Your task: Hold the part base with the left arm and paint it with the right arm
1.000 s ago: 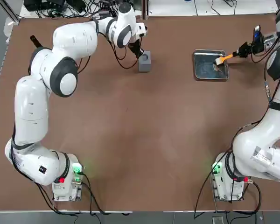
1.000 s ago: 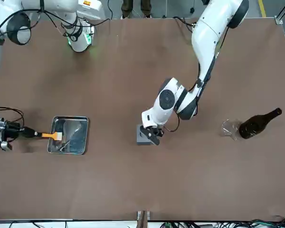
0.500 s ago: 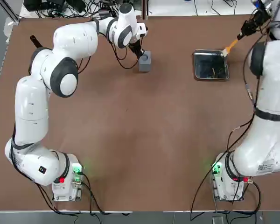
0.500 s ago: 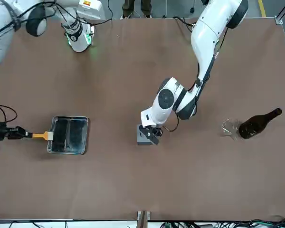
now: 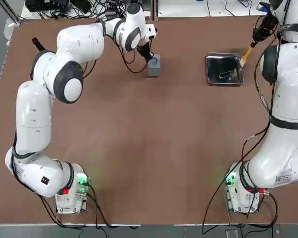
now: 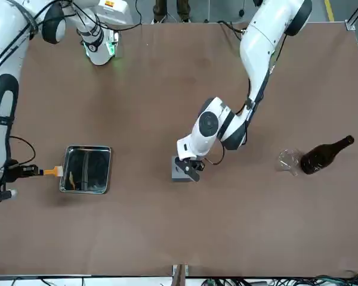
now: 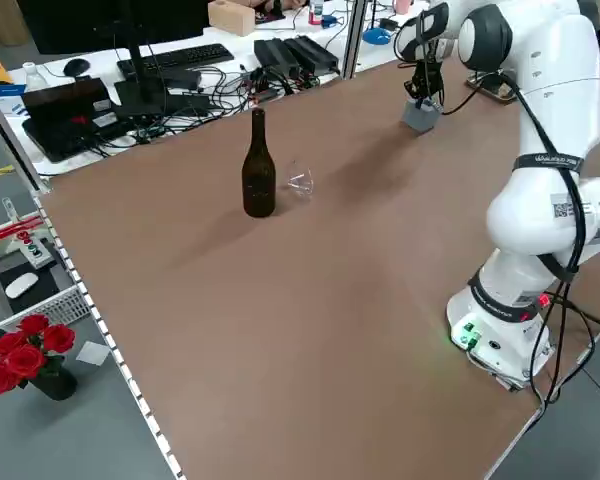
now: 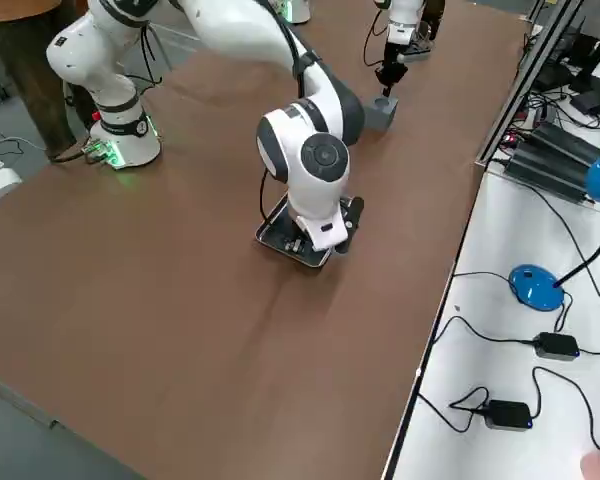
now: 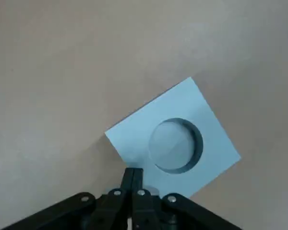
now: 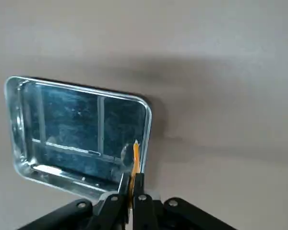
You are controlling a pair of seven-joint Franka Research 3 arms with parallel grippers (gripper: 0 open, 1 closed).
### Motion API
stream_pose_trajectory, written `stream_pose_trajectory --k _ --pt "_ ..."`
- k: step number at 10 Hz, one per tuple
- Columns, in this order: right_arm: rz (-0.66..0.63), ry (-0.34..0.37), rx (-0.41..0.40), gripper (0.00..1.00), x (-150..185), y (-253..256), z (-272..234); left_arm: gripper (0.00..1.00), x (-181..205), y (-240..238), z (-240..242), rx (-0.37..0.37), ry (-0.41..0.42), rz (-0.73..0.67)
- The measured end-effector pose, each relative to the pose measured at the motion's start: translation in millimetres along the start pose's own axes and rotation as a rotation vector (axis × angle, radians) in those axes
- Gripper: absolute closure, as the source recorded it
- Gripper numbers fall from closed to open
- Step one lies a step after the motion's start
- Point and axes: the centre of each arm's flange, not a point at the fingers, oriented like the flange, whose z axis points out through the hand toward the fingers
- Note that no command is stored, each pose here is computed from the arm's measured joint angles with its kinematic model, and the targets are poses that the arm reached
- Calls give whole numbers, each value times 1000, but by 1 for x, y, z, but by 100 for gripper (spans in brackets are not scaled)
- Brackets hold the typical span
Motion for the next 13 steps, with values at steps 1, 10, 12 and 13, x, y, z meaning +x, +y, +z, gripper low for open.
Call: stream_pose_trajectory --k 1,10,12,13 --pt "6 0 -1 95 2 -2 15 97 0 0 0 0 0 -1" --pt "183 -61 26 95 39 -114 57 97 0 0 0 0 0 -2" --pt "222 -70 59 95 48 -158 63 96 0 0 0 0 0 -2" --pt "237 -72 71 95 50 -174 63 96 0 0 0 0 0 -2"
